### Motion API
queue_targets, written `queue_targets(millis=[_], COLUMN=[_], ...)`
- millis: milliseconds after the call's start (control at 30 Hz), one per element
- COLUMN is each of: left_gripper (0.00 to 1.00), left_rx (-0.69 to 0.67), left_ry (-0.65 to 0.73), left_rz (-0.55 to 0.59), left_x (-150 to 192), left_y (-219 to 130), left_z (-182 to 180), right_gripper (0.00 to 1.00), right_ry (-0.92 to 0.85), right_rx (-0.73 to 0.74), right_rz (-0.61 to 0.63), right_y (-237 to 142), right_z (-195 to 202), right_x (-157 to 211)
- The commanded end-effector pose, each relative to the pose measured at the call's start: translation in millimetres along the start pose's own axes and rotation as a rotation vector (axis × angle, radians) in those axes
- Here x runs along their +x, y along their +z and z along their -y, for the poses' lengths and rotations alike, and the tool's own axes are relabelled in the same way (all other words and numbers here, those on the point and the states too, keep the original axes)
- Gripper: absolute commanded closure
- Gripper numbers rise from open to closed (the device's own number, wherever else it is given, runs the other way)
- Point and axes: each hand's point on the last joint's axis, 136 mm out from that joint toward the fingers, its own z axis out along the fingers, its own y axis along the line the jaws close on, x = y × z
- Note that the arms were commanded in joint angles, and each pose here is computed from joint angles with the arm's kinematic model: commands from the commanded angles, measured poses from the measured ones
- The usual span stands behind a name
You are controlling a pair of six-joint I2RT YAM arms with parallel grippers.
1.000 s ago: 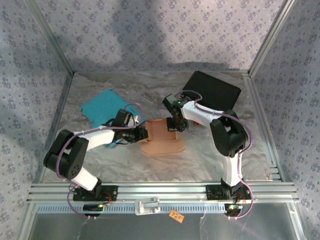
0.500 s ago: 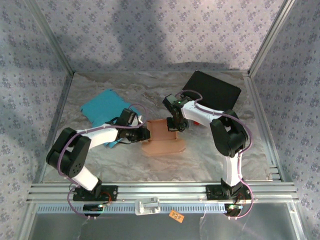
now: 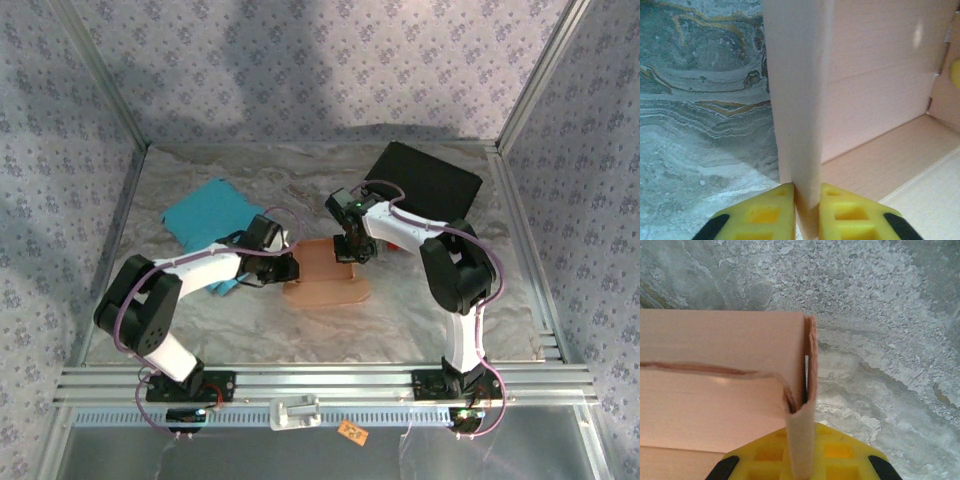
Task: Fold the paper box
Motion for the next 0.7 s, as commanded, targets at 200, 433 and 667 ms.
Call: queue_targets(millis=[200, 433, 667], left_gripper=[0.99, 1.00, 1.00], left_rx=[-0.264, -0.412, -0.541], left_ry=[0.047, 0.039, 0.029], left_rz=[-0.068, -0.053, -0.018], left_x=[15.7, 16.4, 17.7], left_y=[0.7, -1.4, -9.8], left_z=[-14.1, -12.4, -17.4], right_gripper=[1.00, 1.00, 1.00], right_ry=[-0.018, -0.024, -0.027], right_rx=[-0.009, -0.008, -0.011], right_rz=[0.022, 0.024, 0.031], right_y=[-6.6, -6.9, -8.2], right_z=[-10.9, -12.5, -13.4], right_x=[-3.2, -1.2, 0.3])
